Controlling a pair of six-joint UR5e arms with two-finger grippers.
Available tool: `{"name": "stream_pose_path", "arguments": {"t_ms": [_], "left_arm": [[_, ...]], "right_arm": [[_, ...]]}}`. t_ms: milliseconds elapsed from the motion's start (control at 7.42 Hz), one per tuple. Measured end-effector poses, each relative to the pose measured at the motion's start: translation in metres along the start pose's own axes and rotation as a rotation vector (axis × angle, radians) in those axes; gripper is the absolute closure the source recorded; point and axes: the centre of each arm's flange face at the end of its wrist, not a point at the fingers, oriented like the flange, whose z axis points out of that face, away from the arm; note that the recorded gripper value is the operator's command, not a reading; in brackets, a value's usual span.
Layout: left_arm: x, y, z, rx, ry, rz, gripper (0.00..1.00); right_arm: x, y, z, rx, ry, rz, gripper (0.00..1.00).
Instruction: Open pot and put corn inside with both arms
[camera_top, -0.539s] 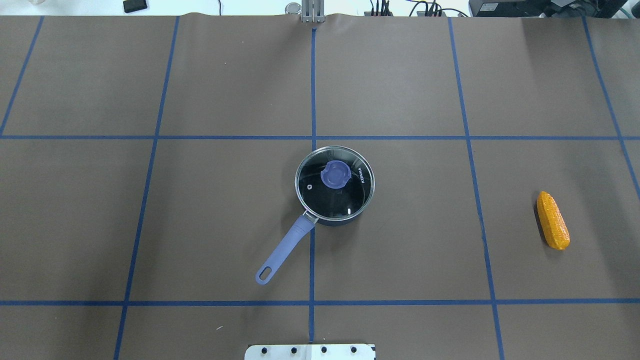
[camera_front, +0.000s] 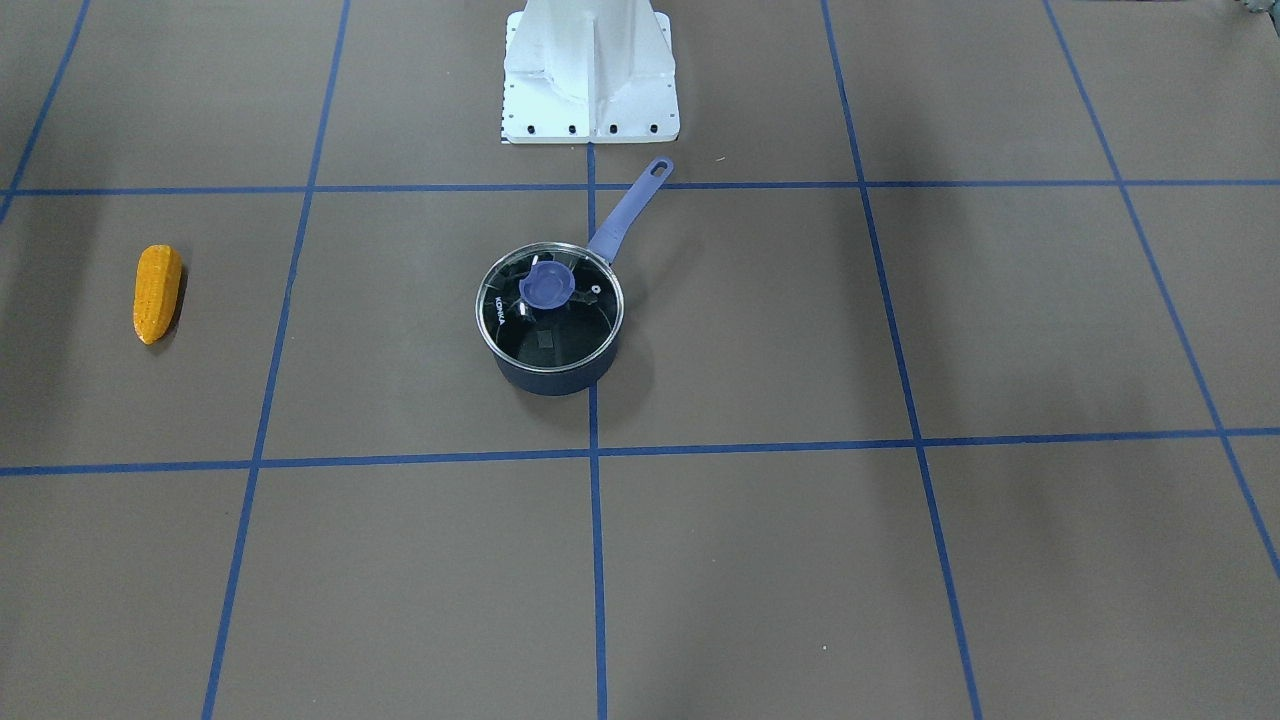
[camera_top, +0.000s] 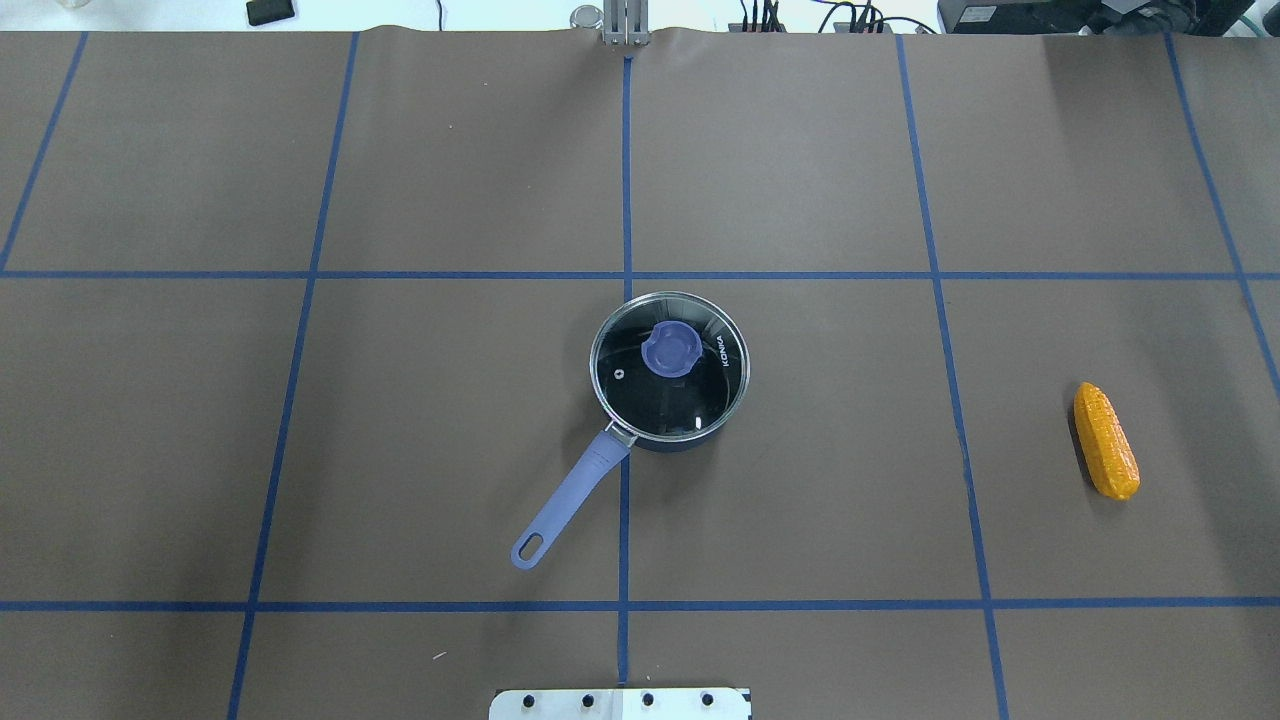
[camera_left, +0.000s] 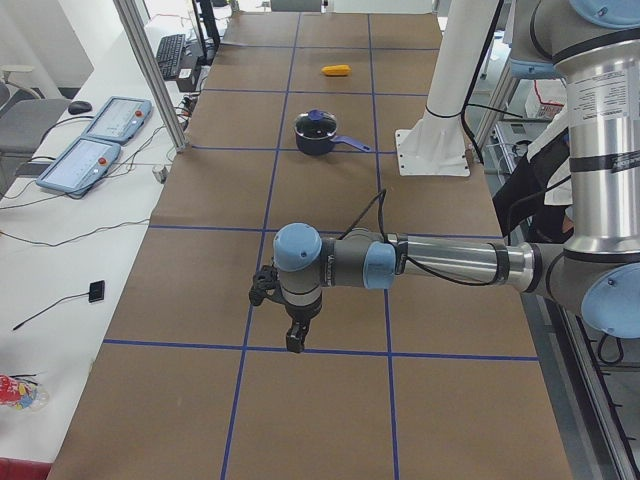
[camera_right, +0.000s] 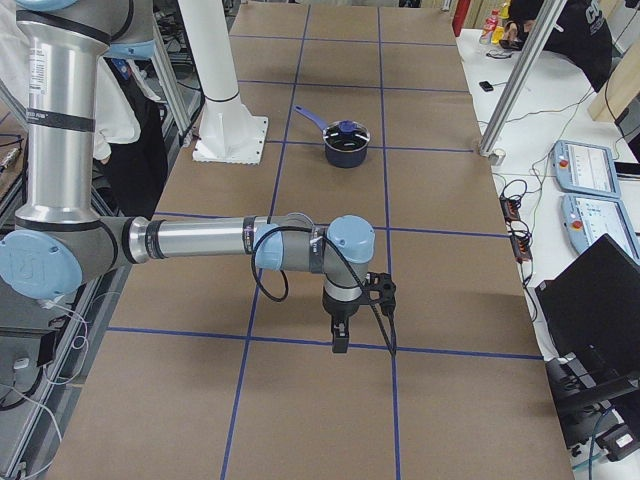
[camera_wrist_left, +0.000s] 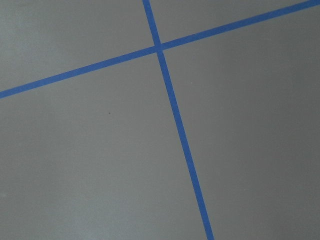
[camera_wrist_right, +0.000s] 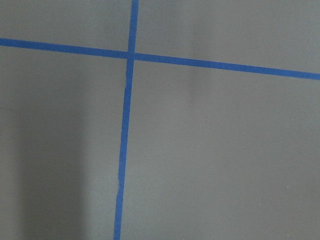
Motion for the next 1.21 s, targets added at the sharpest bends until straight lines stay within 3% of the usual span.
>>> {"name": "stream_pose_path", "arguments": {"t_ms": [674, 1078, 1213], "left_arm": [[0.029, -0.021, -0.029, 0.074, 0.059, 0.053, 0.02], [0.064, -0.078, -0.080, 0.206, 0.033, 0.185, 0.02], [0.069, -0.084, -0.086, 0.231, 0.029, 0.212, 0.02]], "right_arm": [[-0.017, -0.017, -0.024, 0.056, 0.000, -0.035, 0.00], [-0.038, -0.051, -0.057, 0.221, 0.001, -0.147, 0.00], [-0.041, -0.054, -0.060, 0.250, -0.002, -0.170, 0.00]]}}
